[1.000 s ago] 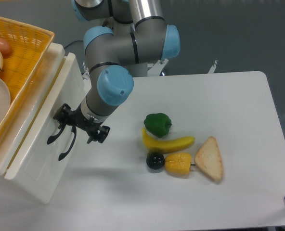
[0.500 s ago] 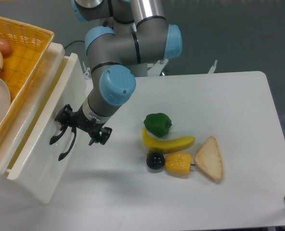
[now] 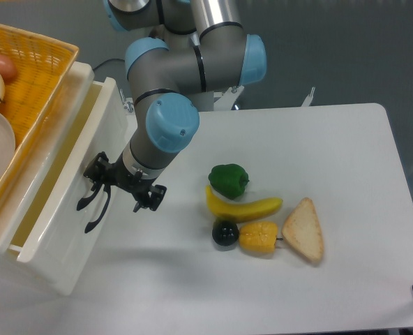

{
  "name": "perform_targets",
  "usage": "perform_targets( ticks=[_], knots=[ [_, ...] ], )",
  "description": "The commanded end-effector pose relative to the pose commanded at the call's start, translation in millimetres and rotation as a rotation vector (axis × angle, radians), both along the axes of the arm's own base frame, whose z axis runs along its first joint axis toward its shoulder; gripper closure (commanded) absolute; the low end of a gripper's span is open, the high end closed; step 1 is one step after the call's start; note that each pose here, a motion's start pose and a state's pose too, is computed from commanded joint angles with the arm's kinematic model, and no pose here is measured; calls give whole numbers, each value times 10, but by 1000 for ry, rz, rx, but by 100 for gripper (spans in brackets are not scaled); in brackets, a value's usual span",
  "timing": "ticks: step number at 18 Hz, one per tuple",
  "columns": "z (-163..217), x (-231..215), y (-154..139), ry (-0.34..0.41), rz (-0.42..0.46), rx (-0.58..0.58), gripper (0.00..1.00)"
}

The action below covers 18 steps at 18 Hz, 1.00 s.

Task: Slide the top white drawer open
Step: 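Pull the handle away from the cabinet, sliding the drawer out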

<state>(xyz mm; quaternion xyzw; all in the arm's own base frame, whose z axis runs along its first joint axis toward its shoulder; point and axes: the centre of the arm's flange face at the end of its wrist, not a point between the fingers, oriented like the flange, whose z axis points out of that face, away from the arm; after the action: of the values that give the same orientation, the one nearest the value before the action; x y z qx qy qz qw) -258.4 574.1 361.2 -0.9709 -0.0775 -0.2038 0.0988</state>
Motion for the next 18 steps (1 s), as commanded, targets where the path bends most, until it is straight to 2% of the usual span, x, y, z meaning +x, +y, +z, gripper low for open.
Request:
perform_targets(
  ticks=[4,18],
  knots=[
    [26,-15,3,10,-30,16,0],
    [32,-233,-36,25,-30,32,0]
  ],
)
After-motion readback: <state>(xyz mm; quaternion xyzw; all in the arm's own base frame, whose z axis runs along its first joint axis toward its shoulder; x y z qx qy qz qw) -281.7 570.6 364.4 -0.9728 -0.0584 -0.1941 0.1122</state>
